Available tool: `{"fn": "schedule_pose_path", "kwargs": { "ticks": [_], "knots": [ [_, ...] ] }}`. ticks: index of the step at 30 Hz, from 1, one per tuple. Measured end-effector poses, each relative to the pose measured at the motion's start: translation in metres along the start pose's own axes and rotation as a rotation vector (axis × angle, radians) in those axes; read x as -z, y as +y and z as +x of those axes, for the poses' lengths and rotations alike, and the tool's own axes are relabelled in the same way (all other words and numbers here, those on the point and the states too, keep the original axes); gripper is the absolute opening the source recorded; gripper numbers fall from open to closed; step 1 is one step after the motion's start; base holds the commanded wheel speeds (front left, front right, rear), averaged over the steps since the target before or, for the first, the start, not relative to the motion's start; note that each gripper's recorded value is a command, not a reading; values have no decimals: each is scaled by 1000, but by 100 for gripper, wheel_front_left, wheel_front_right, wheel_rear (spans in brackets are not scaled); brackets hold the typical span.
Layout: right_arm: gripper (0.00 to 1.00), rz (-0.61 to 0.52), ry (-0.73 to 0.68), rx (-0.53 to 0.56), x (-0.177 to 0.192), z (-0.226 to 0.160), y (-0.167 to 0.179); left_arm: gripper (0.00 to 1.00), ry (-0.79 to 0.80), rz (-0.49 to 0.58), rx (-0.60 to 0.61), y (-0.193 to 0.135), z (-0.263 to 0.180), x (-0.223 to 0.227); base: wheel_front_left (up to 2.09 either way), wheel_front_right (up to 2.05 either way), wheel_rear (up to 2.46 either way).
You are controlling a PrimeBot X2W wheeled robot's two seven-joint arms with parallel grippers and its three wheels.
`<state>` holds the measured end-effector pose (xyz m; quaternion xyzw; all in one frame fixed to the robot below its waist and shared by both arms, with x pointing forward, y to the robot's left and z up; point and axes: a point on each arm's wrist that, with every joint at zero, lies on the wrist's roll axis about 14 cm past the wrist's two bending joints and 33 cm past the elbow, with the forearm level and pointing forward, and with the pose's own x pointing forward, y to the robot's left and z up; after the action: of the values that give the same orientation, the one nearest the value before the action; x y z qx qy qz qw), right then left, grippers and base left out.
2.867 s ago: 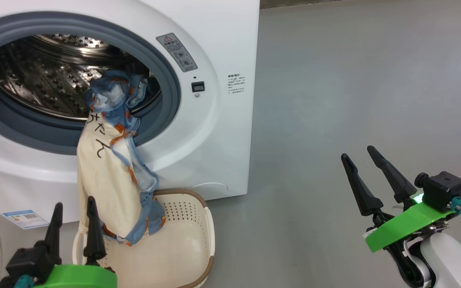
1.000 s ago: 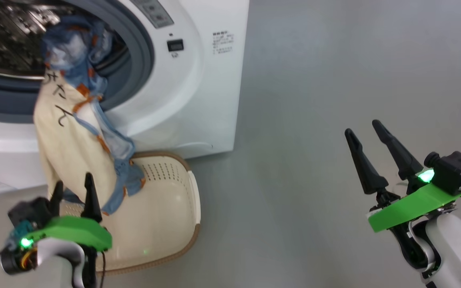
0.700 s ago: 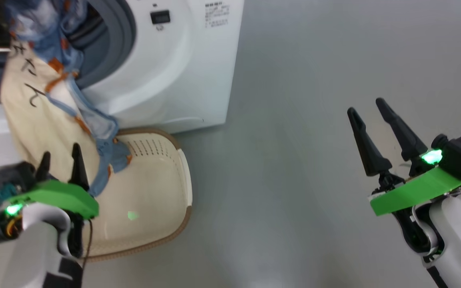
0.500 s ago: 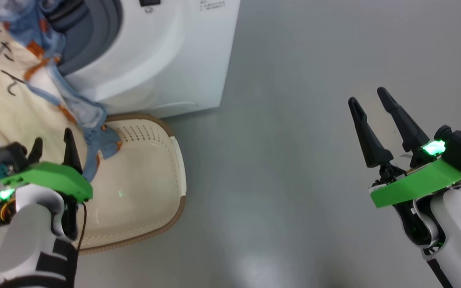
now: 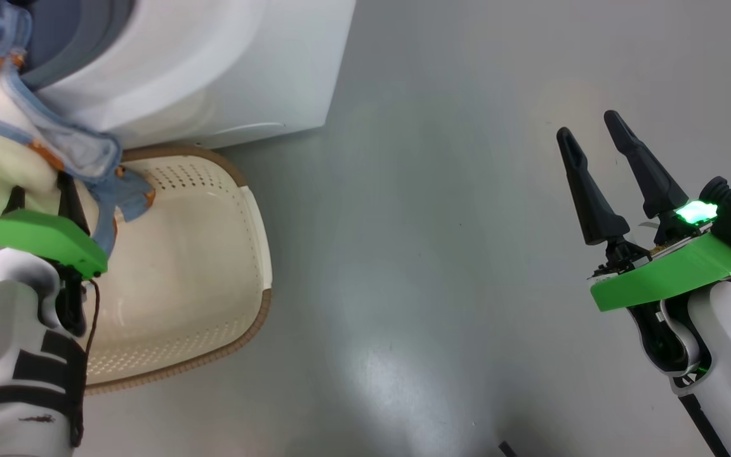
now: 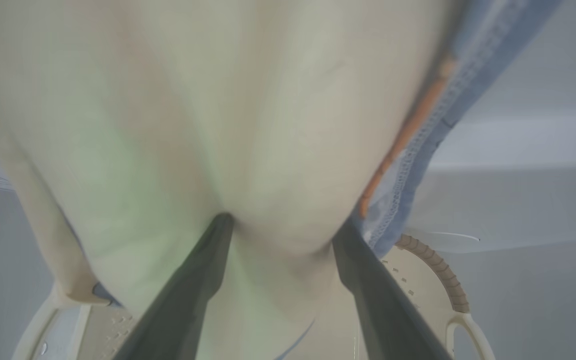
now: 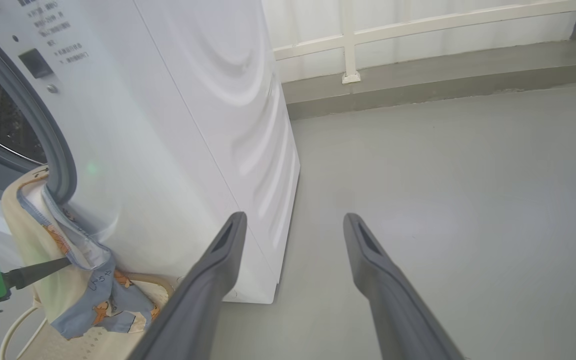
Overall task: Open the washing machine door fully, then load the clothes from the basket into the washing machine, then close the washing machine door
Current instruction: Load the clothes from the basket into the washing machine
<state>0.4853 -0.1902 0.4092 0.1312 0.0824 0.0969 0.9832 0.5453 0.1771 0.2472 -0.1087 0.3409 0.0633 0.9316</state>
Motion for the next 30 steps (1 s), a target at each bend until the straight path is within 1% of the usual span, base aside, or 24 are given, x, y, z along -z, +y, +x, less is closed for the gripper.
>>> {"fn": "schedule_pose_path", "kwargs": {
  "ticks": [3,6,11,20,21,22,23,30],
  "knots": [
    [100,0,13,9,5,0,-4,100,47,3,-6,-1,7,10,0,0,0],
    [100,1,21,14,9,0,-6,100,53,9,-17,2,11,11,0,0,0],
    [100,1,38,25,16,1,-11,100,-6,23,-31,6,26,-4,0,0,0],
    [100,-3,45,35,22,6,-18,100,-11,55,-23,3,36,4,0,0,0],
    [100,-2,46,35,22,6,-18,76,-13,56,-23,3,36,3,0,0,0],
    [100,-2,45,34,22,6,-17,40,-16,59,-23,3,36,2,0,0,0],
    [100,-2,43,33,21,6,-17,0,-19,61,-21,2,35,1,0,0,0],
    [100,0,20,16,11,6,-9,0,-54,52,14,-9,24,-10,0,0,0]
  ]
}}
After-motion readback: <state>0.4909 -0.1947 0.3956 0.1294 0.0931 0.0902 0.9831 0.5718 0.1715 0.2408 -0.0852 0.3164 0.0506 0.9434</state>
